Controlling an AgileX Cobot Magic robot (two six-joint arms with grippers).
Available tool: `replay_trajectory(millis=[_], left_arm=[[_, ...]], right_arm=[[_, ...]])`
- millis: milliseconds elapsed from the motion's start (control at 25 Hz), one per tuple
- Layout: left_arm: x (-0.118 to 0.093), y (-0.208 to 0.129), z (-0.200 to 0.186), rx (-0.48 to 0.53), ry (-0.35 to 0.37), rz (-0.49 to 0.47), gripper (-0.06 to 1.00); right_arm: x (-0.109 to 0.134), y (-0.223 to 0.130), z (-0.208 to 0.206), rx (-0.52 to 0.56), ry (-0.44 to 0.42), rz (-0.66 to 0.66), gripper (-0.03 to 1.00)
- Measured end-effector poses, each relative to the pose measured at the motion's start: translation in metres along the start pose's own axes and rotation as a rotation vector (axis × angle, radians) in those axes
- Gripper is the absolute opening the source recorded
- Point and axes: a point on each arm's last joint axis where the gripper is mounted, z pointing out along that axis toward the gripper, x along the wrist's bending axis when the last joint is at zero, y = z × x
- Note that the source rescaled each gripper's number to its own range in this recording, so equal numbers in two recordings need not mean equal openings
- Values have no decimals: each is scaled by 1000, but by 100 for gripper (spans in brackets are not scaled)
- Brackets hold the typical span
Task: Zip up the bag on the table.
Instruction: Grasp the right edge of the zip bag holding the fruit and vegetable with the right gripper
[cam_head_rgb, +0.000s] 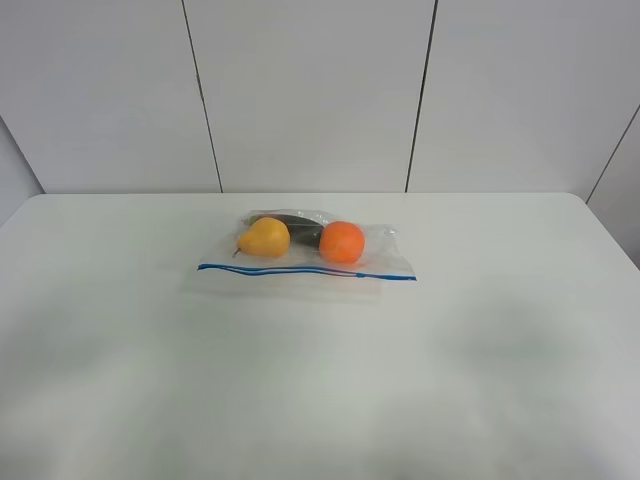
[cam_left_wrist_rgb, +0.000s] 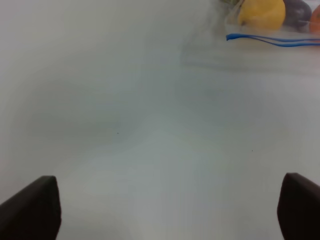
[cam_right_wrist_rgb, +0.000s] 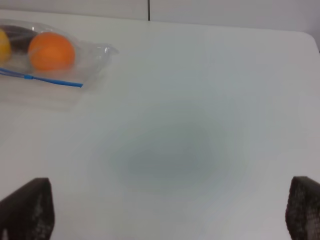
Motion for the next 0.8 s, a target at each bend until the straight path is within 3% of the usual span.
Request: replay_trajectory(millis=[360,560,800], left_arm=[[0,0,0,0,0,0,100],[0,0,0,0,0,0,100],[0,0,0,0,0,0,100]], right_arm=[[0,6,-1,0,2,32,100],[0,58,11,104,30,132,100],[-3,131,73,305,49,169,100]])
